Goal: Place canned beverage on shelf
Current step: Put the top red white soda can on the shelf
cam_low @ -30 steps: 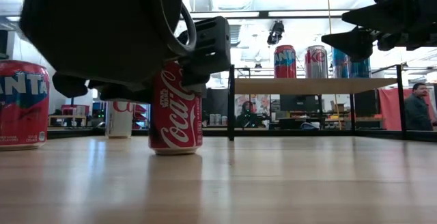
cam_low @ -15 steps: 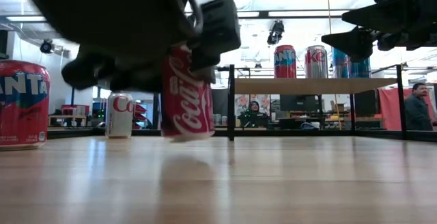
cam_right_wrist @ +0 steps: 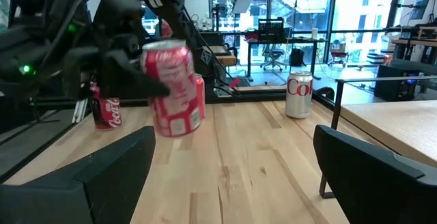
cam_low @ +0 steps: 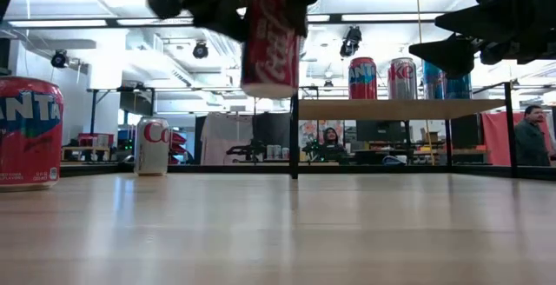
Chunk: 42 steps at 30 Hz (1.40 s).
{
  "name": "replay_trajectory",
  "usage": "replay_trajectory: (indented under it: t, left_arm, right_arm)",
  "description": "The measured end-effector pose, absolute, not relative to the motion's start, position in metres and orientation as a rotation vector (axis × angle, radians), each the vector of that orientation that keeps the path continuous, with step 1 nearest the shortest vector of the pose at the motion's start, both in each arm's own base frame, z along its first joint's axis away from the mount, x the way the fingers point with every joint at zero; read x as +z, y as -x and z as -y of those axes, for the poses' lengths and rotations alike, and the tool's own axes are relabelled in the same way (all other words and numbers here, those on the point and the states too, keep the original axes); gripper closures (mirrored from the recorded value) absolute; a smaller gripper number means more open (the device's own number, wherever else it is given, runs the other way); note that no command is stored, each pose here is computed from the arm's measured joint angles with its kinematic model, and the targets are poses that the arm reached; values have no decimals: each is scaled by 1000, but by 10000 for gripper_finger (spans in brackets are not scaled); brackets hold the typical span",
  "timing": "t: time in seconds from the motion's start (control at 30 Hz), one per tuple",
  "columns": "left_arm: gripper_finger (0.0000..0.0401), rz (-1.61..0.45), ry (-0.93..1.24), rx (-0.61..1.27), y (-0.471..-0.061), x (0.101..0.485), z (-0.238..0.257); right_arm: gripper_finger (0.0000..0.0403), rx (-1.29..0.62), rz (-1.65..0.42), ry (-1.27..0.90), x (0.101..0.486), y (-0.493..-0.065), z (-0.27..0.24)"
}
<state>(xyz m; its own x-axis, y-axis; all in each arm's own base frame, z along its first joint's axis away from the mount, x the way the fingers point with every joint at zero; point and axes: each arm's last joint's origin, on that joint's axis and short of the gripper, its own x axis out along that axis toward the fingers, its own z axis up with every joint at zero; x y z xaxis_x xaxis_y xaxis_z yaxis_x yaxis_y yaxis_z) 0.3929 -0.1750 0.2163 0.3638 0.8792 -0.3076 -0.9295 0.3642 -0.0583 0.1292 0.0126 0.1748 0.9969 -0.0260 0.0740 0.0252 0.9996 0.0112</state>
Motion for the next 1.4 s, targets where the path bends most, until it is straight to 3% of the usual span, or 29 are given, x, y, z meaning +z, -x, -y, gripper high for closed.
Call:
replay_trajectory:
  t: [0.6, 0.87, 1.07, 1.4]
  left_arm:
    - [116, -211, 93, 1248, -397, 314, 98]
    - [116, -271, 125, 1262, -380, 314, 86]
    - [116, -191, 201, 1257, -356, 297, 78]
    - [116, -180, 182, 1093, -329, 298, 54]
  right_arm:
    - [19, -26, 74, -10, 175, -129, -13]
    - [19, -25, 75, -10, 175, -129, -13]
    - [19, -26, 75, -10, 175, -129, -13]
    - [19, -25, 74, -10, 175, -129, -13]
